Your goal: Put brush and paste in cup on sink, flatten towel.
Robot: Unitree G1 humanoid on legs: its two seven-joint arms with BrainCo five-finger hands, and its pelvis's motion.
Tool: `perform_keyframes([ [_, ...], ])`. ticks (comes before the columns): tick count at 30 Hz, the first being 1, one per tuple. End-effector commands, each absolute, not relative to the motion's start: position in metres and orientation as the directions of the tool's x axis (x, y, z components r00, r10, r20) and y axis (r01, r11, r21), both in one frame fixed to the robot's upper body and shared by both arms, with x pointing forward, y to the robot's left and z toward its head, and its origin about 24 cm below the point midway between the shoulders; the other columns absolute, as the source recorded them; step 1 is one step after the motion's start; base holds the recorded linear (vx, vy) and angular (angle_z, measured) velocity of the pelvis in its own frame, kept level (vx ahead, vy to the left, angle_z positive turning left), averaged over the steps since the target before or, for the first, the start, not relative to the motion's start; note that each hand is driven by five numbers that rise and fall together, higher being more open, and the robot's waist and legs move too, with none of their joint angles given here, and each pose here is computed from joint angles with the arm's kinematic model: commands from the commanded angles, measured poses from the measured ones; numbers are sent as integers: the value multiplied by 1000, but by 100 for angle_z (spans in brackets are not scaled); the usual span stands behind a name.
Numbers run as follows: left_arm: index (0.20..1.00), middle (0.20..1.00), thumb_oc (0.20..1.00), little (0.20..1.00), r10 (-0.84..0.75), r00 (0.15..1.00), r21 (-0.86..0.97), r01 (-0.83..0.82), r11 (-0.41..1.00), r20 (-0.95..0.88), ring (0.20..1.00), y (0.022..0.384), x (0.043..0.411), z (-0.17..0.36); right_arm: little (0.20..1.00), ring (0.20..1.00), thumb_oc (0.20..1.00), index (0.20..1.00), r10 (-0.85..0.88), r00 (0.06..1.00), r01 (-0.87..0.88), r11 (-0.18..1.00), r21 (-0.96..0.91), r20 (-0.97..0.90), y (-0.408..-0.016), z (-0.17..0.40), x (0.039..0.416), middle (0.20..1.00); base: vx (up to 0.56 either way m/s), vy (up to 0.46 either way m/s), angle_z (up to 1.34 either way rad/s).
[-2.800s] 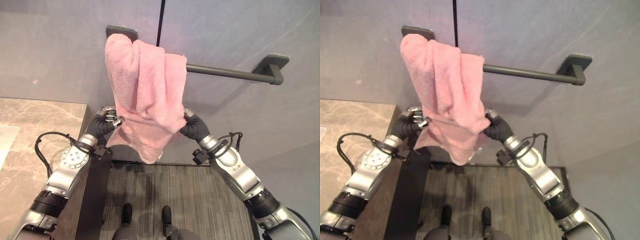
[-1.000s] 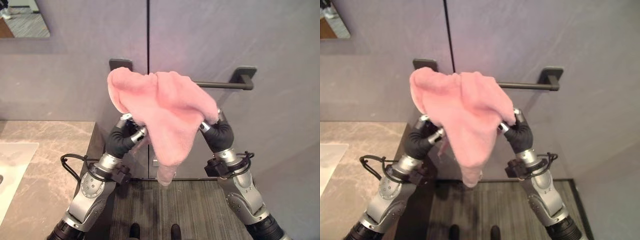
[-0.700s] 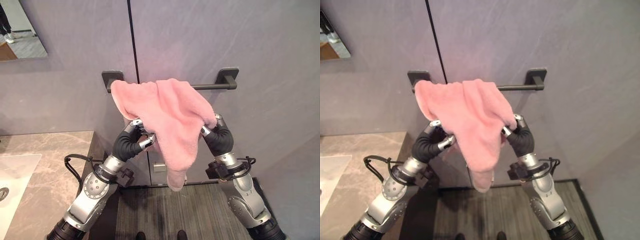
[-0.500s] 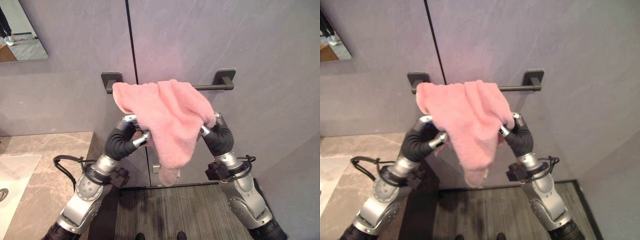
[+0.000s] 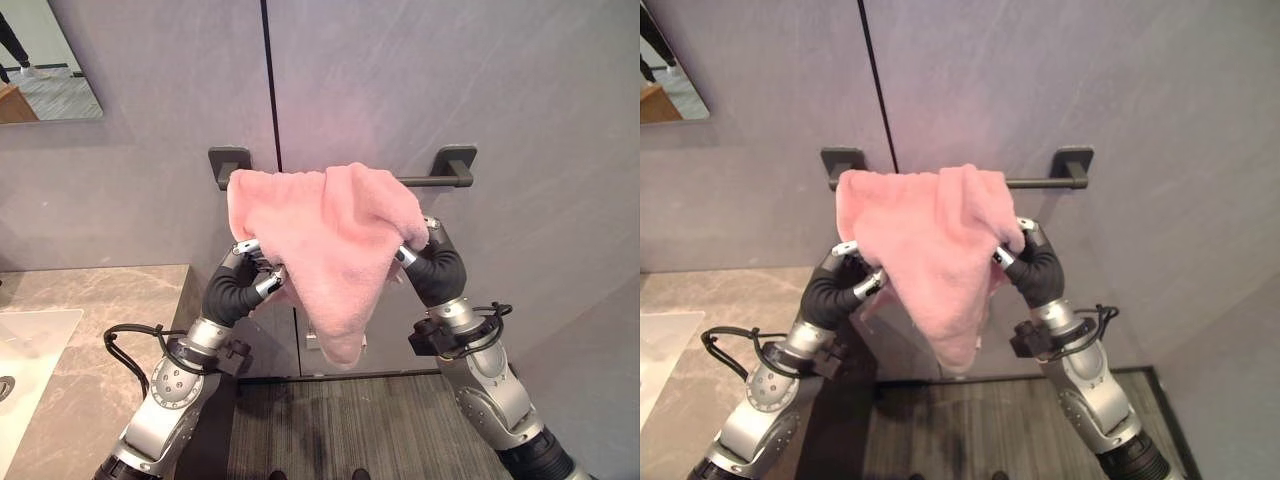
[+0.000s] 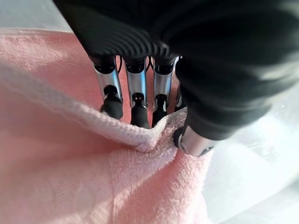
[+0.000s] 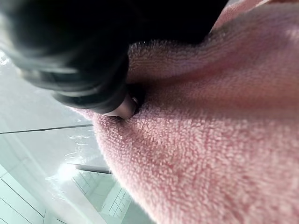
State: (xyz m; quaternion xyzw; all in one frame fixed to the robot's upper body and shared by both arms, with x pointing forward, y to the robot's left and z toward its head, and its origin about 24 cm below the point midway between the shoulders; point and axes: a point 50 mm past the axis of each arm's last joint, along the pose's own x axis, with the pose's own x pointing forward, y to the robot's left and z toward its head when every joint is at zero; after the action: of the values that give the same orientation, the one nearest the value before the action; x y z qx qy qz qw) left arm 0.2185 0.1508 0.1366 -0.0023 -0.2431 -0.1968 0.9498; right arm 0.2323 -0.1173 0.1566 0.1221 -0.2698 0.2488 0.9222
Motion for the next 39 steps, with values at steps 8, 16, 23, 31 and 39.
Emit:
perform_keyframes([
  [8, 200, 200, 200, 200, -384, 622, 153, 392, 907, 683, 200, 124, 238, 191, 200, 200, 200, 200, 230, 589, -443, 894, 71, 775, -124, 205, 226, 200, 14, 2, -1],
  [16, 200, 200, 200, 200, -402, 689, 136, 408, 903, 604, 200, 127, 239, 170, 200, 200, 200, 200, 287, 637, -464, 884, 59, 715, -118, 191, 232, 200, -3, 12, -9],
  [23, 200, 200, 200, 200, -399, 789, 128, 386, 914, 467, 200, 136, 238, 134, 200, 200, 200, 200, 327, 718, -457, 887, 62, 614, -119, 165, 238, 200, 0, 0, 0],
  [31, 200, 200, 200, 200, -326, 906, 113, 306, 945, 270, 200, 161, 232, 86, 1000, 1000, 1000, 1000, 358, 810, -435, 898, 66, 464, -122, 129, 245, 1000, 26, 6, 1],
  [39, 1000, 1000, 1000, 1000, -250, 968, 161, 243, 957, 29, 1000, 181, 227, 31, 1000, 1000, 1000, 1000, 338, 885, -375, 925, 61, 321, -131, 94, 251, 1000, 6, 1, 1],
])
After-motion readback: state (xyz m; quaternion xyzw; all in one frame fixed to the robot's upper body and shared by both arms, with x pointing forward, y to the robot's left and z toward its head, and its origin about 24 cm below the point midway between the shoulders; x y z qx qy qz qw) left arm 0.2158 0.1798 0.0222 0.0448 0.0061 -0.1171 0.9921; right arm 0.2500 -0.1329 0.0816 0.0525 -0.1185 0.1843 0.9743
